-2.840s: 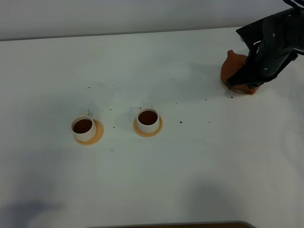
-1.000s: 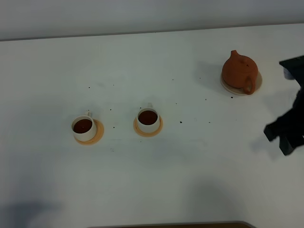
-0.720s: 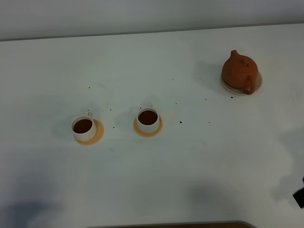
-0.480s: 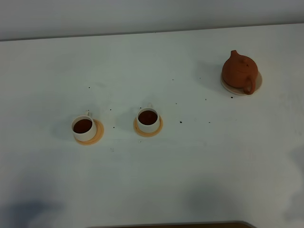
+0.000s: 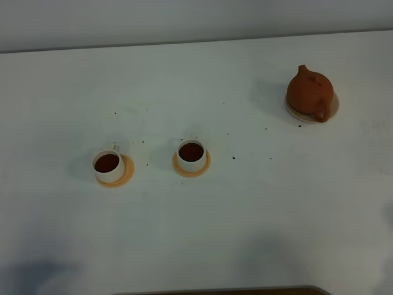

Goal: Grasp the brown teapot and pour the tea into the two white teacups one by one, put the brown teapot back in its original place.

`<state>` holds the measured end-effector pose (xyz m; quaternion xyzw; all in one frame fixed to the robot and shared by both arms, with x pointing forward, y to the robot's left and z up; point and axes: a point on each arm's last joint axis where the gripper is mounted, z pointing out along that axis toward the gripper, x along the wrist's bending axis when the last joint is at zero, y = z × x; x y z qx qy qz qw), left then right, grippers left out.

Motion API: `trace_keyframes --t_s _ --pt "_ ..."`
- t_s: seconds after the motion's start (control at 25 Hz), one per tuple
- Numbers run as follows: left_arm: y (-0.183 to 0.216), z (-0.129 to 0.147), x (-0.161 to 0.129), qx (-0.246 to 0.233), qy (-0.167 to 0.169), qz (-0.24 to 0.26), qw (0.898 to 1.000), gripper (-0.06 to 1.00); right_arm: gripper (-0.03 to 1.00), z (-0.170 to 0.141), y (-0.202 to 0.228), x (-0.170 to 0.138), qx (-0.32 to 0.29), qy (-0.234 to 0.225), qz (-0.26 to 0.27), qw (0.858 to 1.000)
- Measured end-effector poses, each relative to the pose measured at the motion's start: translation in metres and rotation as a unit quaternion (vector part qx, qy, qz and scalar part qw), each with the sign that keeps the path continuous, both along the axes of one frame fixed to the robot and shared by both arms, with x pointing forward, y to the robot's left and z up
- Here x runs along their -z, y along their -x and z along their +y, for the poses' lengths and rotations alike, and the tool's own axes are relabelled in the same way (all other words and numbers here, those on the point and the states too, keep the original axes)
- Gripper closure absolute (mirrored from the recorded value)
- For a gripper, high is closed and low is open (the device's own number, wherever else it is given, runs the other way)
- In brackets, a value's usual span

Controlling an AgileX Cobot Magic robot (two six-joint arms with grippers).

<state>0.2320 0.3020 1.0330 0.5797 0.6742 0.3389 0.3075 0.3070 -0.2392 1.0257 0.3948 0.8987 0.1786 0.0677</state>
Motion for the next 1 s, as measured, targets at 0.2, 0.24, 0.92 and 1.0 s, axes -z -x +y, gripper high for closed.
trace_keyframes --t_s 0.2,0.24,0.92,1.0 --pt "0.000 0.000 0.000 0.000 0.000 0.000 1.000 0.58 0.63 -0.004 0.007 -0.005 -0.007 -0.020 -0.021 1.000" --pt "0.000 0.000 0.000 0.000 0.000 0.000 1.000 0.58 0.64 -0.005 0.008 -0.006 -0.007 -0.024 -0.025 0.999" --pt "0.000 0.000 0.000 0.000 0.000 0.000 1.000 0.58 0.73 -0.033 0.020 -0.019 0.127 -0.069 -0.111 0.983" --pt "0.000 0.000 0.000 0.000 0.000 0.000 1.000 0.58 0.73 -0.037 0.019 -0.019 0.162 -0.065 -0.114 0.978"
